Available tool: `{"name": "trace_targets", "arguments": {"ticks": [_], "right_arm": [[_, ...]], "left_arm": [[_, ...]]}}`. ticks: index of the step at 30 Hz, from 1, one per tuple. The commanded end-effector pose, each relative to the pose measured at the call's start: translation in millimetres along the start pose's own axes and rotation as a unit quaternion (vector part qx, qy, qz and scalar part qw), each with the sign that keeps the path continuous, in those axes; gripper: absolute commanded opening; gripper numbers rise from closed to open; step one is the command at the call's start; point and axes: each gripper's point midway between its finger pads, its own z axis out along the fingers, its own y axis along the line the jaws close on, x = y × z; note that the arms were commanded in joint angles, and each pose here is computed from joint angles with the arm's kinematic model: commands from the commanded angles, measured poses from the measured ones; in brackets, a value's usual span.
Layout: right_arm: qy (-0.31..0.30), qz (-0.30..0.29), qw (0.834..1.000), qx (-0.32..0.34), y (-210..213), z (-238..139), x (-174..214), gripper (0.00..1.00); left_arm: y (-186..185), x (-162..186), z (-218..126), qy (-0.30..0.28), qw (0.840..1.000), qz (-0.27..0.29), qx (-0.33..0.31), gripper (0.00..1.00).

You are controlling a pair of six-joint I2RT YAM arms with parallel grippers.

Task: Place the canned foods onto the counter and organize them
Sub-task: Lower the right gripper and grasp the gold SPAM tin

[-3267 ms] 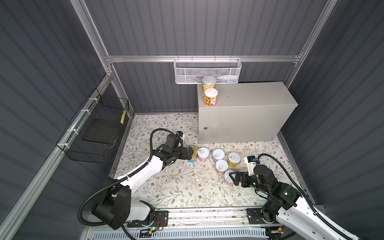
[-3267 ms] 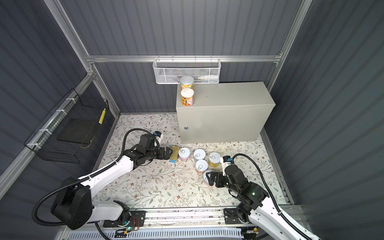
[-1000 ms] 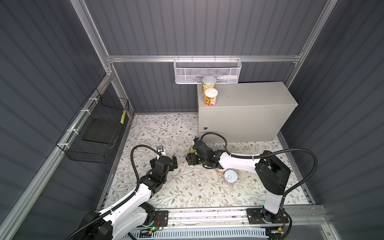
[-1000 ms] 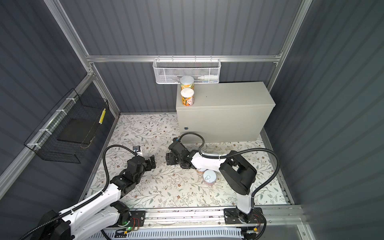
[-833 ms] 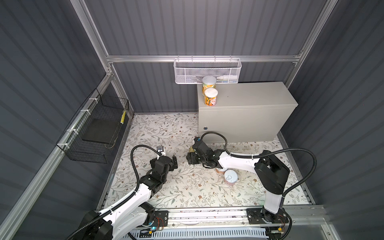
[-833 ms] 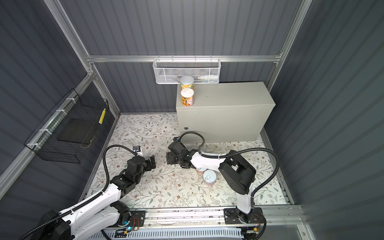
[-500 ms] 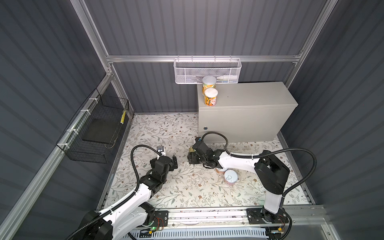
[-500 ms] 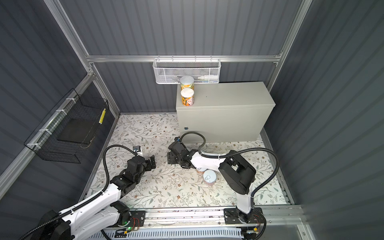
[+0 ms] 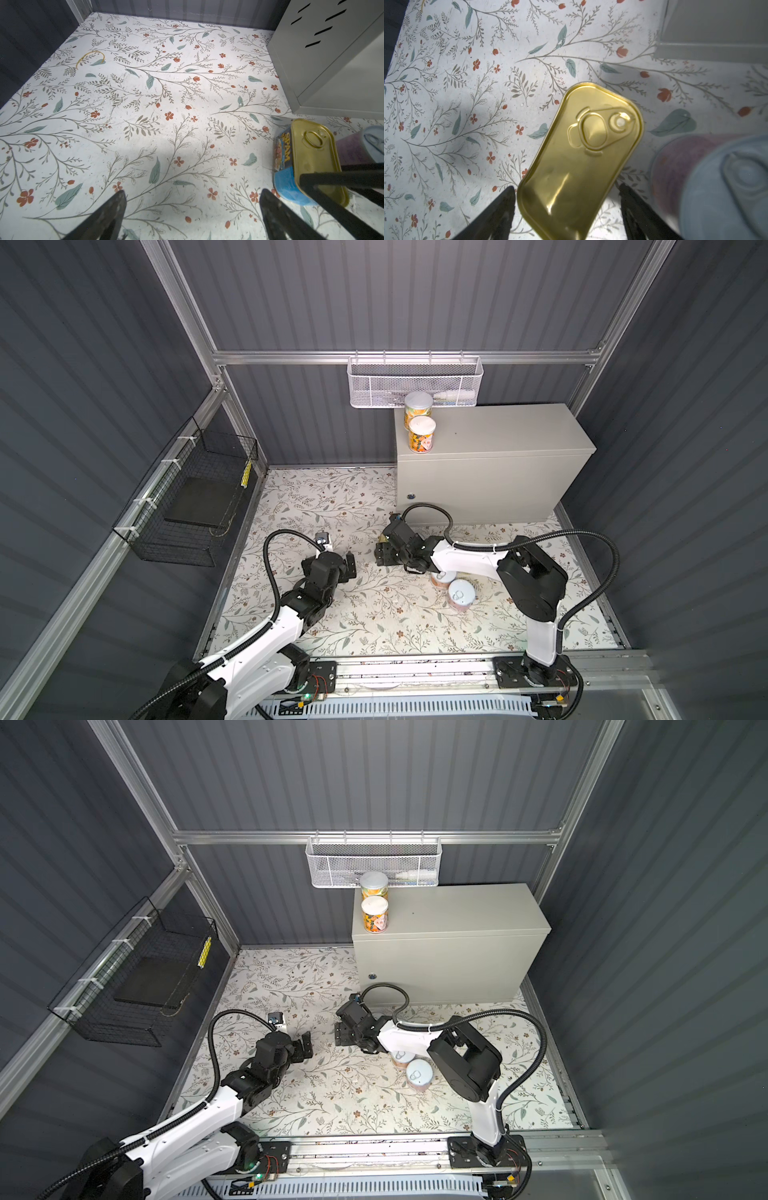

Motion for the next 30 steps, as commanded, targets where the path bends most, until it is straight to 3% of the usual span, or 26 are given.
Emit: {"name": "trace_targets", "arguments": {"ticks": [1, 25, 30], "right_arm": [[-0.002, -0.01, 1.0, 0.011, 1, 4, -8, 0.81], [0.037, -0.073, 0.994, 0.068, 11, 28, -10, 0.81], [0.057, -0.087, 0.992, 0.075, 15, 34, -4, 0.72]], "left_arm": [[-2, -3, 0, -0.006, 1.0, -0.006, 0.006, 1.0], [-2, -2, 1, -0.002, 1.0, -0.009, 0.004, 1.0], [-2, -3, 1, -0.002, 1.0, -0.01, 0.005, 1.0]]}}
